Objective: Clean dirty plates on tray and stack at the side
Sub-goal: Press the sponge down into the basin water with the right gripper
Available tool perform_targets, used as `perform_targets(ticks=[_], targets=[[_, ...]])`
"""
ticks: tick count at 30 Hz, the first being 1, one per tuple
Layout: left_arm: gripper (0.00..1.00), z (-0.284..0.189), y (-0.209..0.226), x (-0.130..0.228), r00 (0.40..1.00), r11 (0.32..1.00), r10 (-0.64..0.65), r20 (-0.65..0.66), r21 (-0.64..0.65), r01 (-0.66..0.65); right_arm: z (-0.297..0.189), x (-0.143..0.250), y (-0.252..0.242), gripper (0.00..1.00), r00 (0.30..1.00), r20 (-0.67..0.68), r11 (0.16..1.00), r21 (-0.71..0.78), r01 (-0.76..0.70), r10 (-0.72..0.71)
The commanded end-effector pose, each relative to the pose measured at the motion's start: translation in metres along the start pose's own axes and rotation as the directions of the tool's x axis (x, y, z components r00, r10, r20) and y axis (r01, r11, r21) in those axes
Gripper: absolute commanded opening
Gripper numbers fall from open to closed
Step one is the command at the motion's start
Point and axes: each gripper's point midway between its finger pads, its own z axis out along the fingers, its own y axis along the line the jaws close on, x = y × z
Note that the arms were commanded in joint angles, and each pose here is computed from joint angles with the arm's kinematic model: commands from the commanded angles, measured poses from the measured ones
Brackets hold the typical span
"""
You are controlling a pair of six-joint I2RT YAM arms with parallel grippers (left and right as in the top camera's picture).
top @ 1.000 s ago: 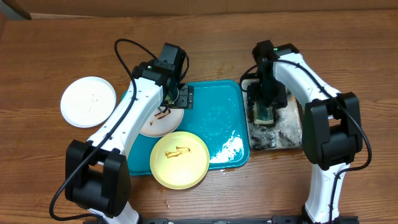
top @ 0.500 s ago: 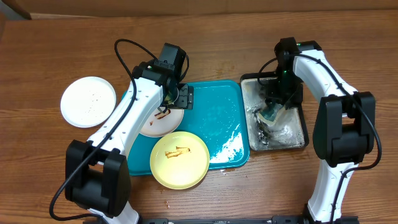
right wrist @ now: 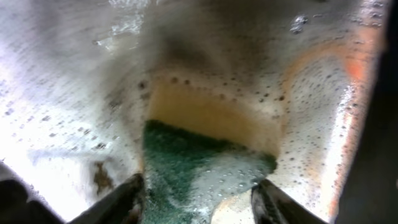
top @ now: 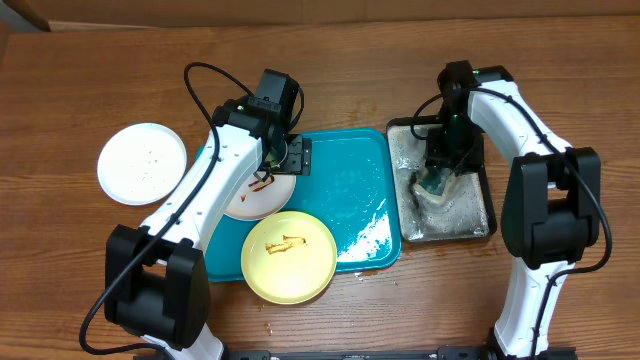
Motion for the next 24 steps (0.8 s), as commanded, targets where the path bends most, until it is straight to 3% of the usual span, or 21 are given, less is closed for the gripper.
perform_targets(ticks=[1,7,10,13,14,17,19,21,24], targets=[[0.84,-0.009,-0.002,-0.005,0.999,1.000,0.026,0.032,-0.002,-0.026,0.002,0.003,0.017,0.58,0.999,-0.007,0.998,-0.048,0.044,-0.045],[0.84,-0.008,-0.002,-0.004,0.999,1.000,0.026,0.029,-0.004,-0.026,0.003,0.006,0.034,0.62,0.994,0.000,0.991,-0.077,0.106,-0.106],[0.84,-0.008,-0.002,-0.004,0.999,1.000,0.027,0.028,-0.004,-0.026,0.003,0.007,0.038,0.52,0.992,0.003,0.989,-0.076,0.128,-0.128],[0.84,-0.008,-0.002,-0.004,0.999,1.000,0.027,0.028,-0.004,-0.026,0.003,0.007,0.038,0.34,0.992,0.003,0.989,-0.076,0.128,-0.128],[0.84,-0.008,-0.002,-0.004,0.999,1.000,0.027,0.027,-0.004,-0.027,0.003,0.007,0.038,0.34,0.992,0.003,0.989,-0.076,0.127,-0.128],[0.84,-0.008,-0.002,-0.004,0.999,1.000,0.027,0.026,-0.004,-0.027,0.003,0.007,0.038,0.51,0.992,0.003,0.989,-0.077,0.127,-0.127],[0.84,-0.008,-0.002,-0.004,0.999,1.000,0.027,0.026,-0.004,-0.027,0.003,0.007,0.039,0.52,0.992,0.002,0.989,-0.081,0.127,-0.128],[0.84,-0.008,-0.002,-0.004,0.999,1.000,0.027,0.026,-0.004,-0.027,0.003,0.007,0.041,0.61,0.992,0.001,0.988,-0.089,0.127,-0.128],[0.84,-0.008,-0.002,-0.004,0.999,1.000,0.027,0.026,-0.004,-0.027,0.003,0.008,0.043,0.63,0.992,-0.002,0.987,-0.101,0.128,-0.128]])
